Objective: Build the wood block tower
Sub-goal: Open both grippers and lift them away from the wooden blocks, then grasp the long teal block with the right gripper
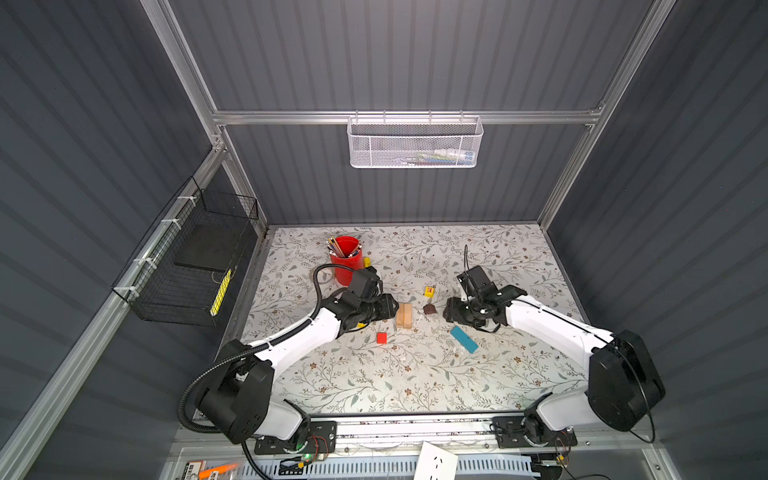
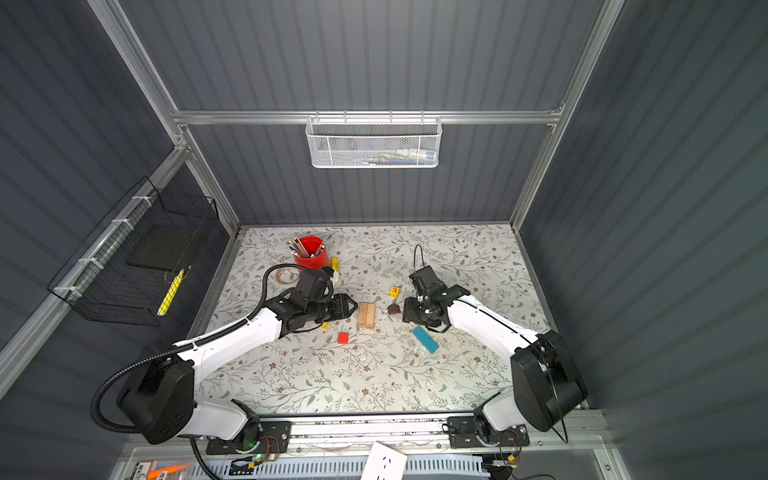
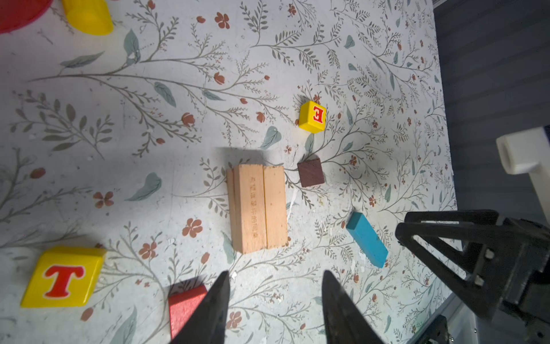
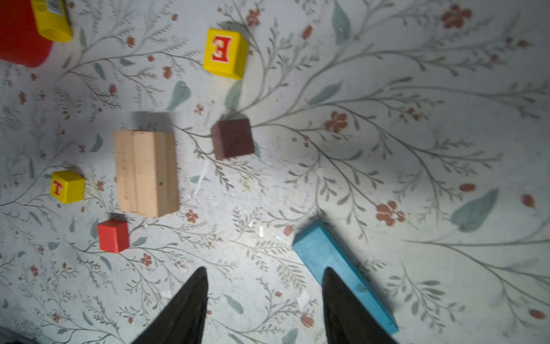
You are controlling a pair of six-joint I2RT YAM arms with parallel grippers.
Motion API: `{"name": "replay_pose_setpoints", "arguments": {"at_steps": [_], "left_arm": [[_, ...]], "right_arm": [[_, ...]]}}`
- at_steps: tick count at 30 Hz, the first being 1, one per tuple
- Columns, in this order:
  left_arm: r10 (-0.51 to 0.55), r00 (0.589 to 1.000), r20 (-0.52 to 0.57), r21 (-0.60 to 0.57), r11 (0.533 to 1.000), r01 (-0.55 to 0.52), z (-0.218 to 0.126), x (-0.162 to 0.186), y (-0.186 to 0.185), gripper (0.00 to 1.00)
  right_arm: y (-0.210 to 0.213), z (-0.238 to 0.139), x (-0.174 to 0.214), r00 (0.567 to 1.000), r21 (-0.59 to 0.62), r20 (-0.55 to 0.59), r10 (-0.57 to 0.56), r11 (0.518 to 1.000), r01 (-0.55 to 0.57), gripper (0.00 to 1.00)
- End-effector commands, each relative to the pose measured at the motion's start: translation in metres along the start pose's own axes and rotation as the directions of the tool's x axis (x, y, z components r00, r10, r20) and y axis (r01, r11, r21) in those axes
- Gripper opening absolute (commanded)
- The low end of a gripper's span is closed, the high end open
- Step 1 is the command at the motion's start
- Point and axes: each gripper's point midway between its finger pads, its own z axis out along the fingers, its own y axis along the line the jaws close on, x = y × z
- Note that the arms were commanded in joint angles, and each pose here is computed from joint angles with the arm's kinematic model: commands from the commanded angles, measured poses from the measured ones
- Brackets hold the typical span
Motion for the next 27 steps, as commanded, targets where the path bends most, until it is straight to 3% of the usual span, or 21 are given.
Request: {"name": "replay_pose_setpoints", "arguments": {"at_steps": [1, 5, 14, 27], "left_arm": [[0.034, 0.999, 0.007, -0.035, 0.999, -0.034, -0.008, 0.012, -0.004, 0.53], [0.07, 0.997, 0.016, -0.03, 0.997, -0.069, -0.005, 0.021, -0.02, 0.57], [0.081, 0.996, 0.029, -0.05, 0.996, -0.079, 0.0, 0.029, -0.024, 0.62], [0.096, 0.995, 0.029, -0.101, 0.991, -0.093, -0.002, 0.028, -0.015, 0.67]], "right_arm": [[-0.021, 0.0, 0.012, 1.0, 0.029, -0.025, 0.004, 1.0, -0.003, 0.66], [-0.034, 0.008, 0.015, 0.999, 0.012, -0.036, 0.032, 0.999, -0.031, 0.72], [-0.037, 0.034, 0.018, 0.996, 0.008, -0.086, -0.024, 1.0, 0.025, 0.87], [-0.03, 0.04, 0.044, 0.985, 0.013, -0.149, -0.082, 0.996, 0.085, 0.88]]}}
